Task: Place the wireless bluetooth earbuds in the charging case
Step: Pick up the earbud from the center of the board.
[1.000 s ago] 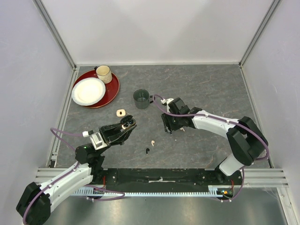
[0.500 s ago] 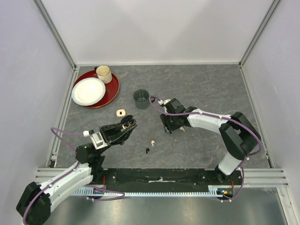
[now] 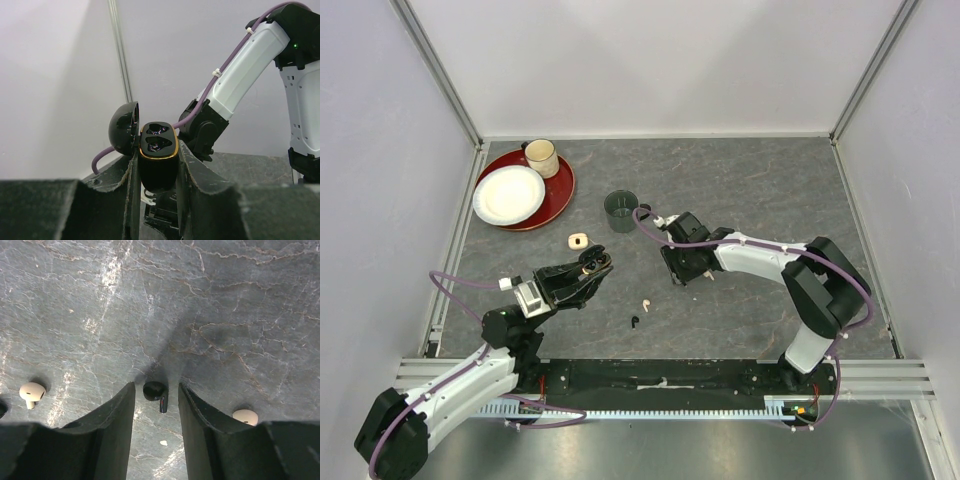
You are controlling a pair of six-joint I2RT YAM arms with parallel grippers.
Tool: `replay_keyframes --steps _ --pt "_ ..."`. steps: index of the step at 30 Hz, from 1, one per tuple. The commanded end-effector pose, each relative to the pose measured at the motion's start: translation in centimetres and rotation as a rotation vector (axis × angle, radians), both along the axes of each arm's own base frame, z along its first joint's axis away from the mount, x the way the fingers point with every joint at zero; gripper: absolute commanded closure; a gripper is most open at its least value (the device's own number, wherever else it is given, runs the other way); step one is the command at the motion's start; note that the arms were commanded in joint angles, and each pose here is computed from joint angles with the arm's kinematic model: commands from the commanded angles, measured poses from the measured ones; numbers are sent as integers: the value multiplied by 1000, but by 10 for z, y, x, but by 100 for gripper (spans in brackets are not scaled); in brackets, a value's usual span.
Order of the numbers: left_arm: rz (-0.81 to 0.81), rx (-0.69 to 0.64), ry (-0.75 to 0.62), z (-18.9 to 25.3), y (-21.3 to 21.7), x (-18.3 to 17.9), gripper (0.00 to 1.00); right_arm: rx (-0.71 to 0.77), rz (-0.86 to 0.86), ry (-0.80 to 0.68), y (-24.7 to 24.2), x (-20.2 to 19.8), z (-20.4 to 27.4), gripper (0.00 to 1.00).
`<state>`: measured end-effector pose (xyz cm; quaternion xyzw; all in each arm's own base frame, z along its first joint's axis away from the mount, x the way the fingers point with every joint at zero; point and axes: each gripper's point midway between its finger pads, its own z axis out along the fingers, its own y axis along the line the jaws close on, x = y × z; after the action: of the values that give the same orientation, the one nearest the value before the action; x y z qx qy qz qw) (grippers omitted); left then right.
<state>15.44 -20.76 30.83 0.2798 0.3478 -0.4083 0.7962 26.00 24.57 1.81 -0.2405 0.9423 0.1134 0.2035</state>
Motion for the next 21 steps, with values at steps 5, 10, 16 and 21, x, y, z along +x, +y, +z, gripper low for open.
replay_keyframes --steps 5,10,16,21 --pt "39 -18 -54 7 6 -1 98 -26 -5 -32 4 10 3 57" --pt "48 -27 -56 7 9 -2 98 -43 -12 -34 1 11 2 61" --pt "54 -26 -47 4 10 -1 98 -56 -58 -38 -3 13 0 69" --pt "56 -32 -47 5 11 -1 98 -66 -179 -30 -7 16 -6 79"
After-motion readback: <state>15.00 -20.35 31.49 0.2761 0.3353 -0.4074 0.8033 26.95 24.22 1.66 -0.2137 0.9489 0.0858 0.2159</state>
